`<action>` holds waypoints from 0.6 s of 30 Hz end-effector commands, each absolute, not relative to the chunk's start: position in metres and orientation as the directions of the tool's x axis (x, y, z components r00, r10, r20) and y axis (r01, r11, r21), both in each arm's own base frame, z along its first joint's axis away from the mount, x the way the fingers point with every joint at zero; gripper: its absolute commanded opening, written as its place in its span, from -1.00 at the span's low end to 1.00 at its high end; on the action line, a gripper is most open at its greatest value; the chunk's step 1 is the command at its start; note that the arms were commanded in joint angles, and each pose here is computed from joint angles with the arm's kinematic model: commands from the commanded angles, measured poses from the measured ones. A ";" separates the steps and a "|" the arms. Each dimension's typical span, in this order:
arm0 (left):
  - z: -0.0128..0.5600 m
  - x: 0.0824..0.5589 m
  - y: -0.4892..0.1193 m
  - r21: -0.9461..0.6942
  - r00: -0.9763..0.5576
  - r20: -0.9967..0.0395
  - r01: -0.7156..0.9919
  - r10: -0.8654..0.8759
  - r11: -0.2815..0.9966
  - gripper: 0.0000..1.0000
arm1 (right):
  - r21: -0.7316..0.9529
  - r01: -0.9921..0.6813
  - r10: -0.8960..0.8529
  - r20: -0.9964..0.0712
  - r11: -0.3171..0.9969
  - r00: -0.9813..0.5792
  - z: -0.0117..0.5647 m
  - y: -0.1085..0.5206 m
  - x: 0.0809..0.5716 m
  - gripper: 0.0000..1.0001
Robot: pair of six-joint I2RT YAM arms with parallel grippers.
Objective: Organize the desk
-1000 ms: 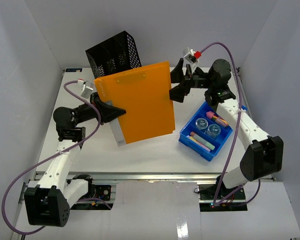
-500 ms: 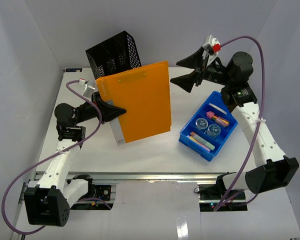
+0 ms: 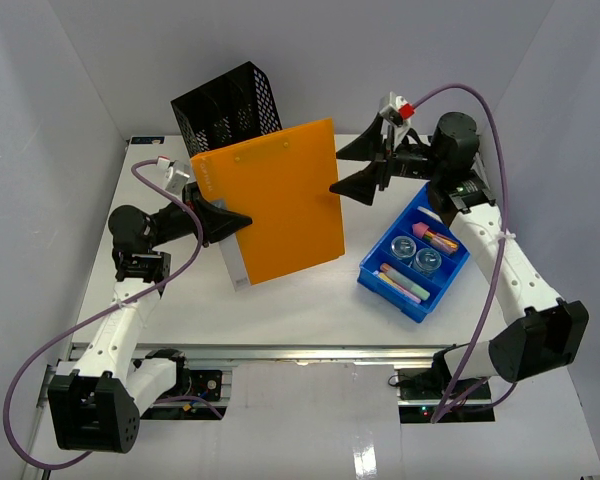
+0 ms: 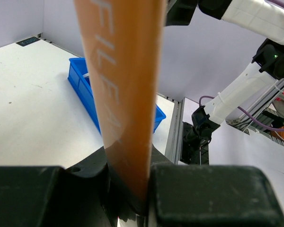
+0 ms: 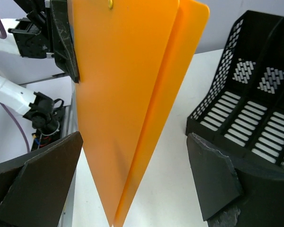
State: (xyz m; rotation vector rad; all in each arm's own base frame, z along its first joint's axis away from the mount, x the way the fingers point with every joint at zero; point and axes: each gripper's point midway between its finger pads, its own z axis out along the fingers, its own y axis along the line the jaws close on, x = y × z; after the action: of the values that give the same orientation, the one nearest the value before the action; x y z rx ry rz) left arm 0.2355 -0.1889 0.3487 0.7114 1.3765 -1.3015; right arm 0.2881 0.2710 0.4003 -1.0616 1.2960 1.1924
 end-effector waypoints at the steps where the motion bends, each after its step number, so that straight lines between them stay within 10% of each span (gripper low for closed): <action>1: 0.372 0.226 -0.189 -0.219 -0.167 -0.957 0.952 -0.236 0.214 -1.00 | 0.096 -0.995 0.037 -0.995 -0.015 -0.097 0.396 0.295 0.278 0.83; 9: 0.363 0.231 -0.189 -0.234 -0.181 -0.955 0.947 -0.235 0.220 -1.00 | 0.113 -0.950 0.043 -0.990 -0.291 -0.131 0.388 0.306 0.230 -0.52; 18: 0.358 0.241 -0.189 -0.244 -0.193 -0.955 0.942 -0.224 0.230 -1.00 | 0.121 -0.929 0.022 -0.990 -0.350 -0.137 0.386 0.307 0.216 -0.55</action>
State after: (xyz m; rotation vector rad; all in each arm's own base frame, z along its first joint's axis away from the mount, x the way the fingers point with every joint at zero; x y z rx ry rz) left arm 0.2368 -0.1898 0.3455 0.7341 1.3727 -1.3025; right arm 0.2317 0.3087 0.3758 -1.2882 1.1667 1.5925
